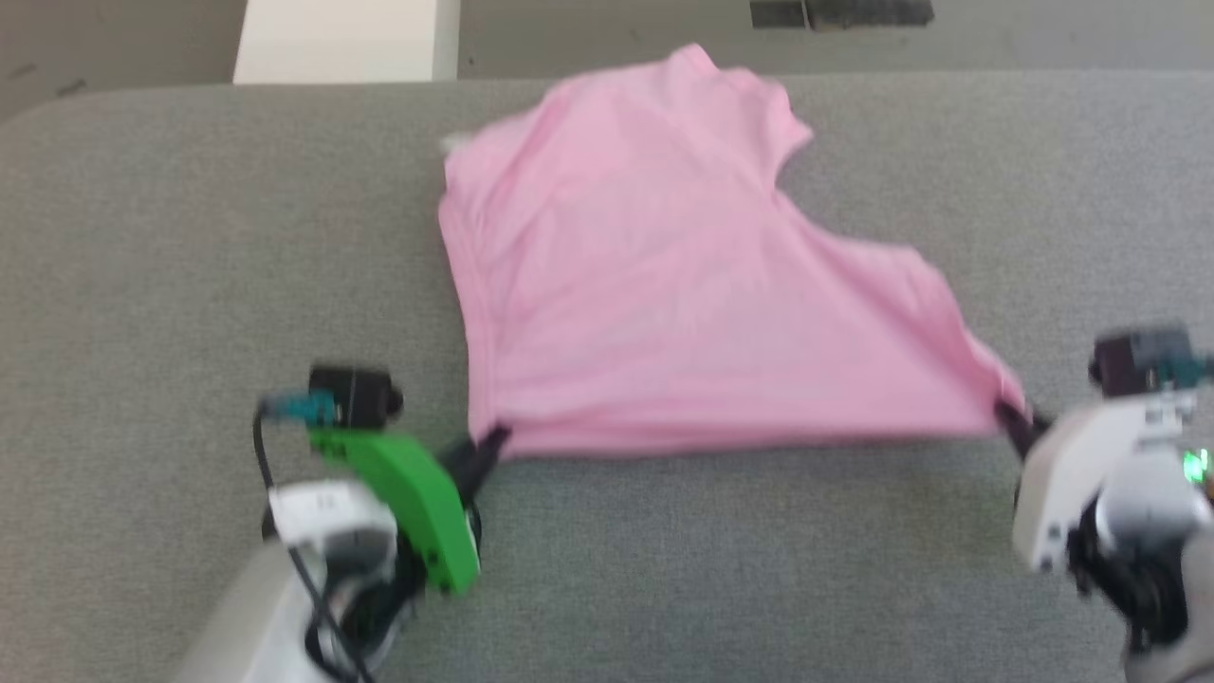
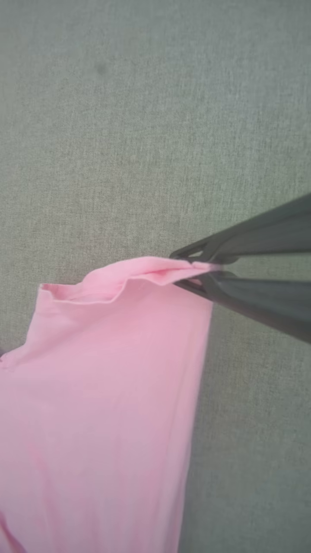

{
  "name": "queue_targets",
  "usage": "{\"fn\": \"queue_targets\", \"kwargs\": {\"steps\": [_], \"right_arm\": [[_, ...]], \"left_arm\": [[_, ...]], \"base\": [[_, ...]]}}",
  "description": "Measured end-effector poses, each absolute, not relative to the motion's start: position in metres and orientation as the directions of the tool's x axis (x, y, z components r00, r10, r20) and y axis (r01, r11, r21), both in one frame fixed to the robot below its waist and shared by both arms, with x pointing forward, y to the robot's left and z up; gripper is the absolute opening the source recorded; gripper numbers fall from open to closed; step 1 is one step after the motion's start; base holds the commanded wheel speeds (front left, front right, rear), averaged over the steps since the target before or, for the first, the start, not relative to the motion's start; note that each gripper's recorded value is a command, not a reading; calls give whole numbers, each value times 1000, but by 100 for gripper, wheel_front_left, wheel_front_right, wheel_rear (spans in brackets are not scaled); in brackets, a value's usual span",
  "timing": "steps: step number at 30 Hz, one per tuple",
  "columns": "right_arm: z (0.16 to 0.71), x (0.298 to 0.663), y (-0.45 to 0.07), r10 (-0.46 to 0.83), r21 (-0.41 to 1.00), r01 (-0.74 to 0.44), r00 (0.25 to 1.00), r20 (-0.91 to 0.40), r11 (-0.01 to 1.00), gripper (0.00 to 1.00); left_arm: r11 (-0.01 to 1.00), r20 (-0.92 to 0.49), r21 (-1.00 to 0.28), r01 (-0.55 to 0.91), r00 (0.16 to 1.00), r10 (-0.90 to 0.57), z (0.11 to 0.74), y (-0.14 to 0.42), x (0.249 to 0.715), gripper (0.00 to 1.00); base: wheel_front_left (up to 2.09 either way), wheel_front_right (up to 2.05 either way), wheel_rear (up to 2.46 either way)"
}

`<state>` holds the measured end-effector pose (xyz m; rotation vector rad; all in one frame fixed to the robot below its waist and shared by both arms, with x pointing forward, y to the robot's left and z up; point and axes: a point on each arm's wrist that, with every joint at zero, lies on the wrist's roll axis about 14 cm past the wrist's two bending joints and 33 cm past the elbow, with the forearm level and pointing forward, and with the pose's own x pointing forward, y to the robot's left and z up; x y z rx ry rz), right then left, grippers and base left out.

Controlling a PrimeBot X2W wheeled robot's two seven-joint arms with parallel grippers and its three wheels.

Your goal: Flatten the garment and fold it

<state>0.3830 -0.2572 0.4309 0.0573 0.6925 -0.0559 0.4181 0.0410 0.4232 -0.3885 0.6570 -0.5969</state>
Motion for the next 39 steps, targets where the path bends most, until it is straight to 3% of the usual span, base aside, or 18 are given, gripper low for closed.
{"fn": "queue_targets", "kwargs": {"steps": [2,6,14,20,26,39], "right_arm": [[418,341,-253,-41,78,131,722,-691,988,0],[409,294,-249,-49,99,183,665,-745,978,0],[407,239,-248,-72,58,208,564,-822,976,0],[440,266,-238,-56,52,142,665,-744,989,0],[486,334,-222,-9,-3,10,788,-615,1000,0],[514,482,-196,99,-88,-164,861,-499,983,0]], "left_arm": [[772,-484,-536,341,625,-612,418,46,383,0],[797,-533,-535,281,620,-577,413,58,344,0],[808,-605,-547,219,564,-562,413,66,283,0],[781,-520,-576,243,627,-579,437,59,291,0],[756,-406,-582,299,699,-589,469,49,330,0],[770,-347,-595,231,790,-505,481,64,419,0]], "base": [[0,0,0],[0,0,0],[0,0,0],[0,0,0],[0,0,0],[0,0,0]]}}
